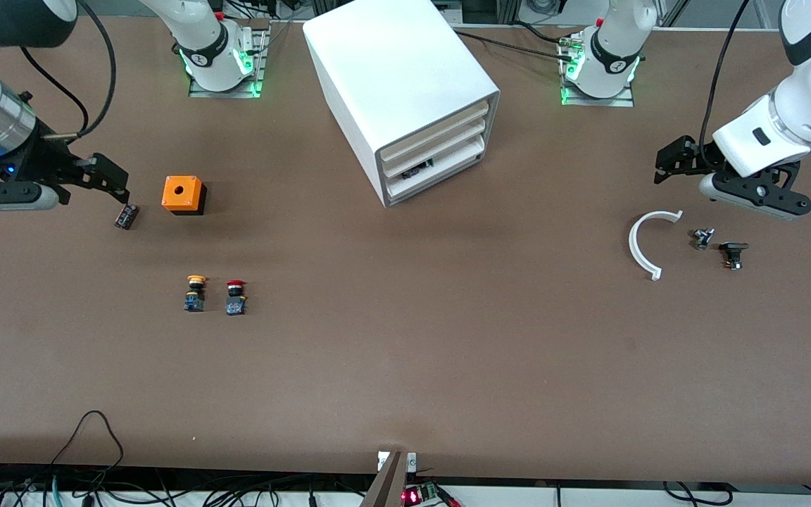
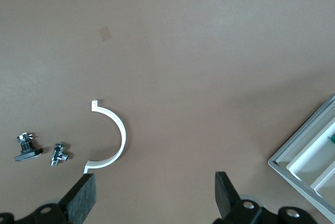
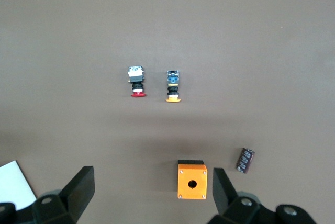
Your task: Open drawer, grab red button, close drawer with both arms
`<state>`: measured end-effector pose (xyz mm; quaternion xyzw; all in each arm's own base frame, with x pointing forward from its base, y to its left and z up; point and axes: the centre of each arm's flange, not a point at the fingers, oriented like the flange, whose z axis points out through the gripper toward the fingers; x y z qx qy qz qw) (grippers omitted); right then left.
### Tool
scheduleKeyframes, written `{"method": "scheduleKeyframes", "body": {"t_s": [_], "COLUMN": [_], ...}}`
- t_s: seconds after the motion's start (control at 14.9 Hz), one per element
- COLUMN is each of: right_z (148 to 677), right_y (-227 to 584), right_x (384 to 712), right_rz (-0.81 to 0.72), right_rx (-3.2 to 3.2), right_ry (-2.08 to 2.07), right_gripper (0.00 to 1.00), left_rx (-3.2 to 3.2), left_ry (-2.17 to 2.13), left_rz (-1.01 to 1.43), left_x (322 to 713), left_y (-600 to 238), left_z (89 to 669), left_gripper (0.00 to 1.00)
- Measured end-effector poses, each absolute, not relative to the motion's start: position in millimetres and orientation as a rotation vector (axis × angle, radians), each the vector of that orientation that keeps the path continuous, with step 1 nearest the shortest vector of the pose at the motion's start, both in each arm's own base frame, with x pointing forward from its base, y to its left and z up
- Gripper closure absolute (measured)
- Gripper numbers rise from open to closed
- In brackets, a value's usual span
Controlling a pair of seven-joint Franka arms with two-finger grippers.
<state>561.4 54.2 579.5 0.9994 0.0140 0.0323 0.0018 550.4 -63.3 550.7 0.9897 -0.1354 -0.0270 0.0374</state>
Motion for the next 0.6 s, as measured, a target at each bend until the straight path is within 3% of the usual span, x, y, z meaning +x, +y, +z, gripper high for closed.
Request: {"method": "scheduleKeyframes", "body": {"t_s": [0.6], "right_z": [597], "right_y": [44], "right_x": [544], "right_rz": [0.053], "right_rx": [3.139], "right_ry": [0.012], "right_gripper": [0.00], "left_rx": [3.106], "left_ry": [-0.152], "left_rz": [-0.145], "left_x": [544], "left_y": [-67], "left_z": [557], "left_gripper": [0.00]}}
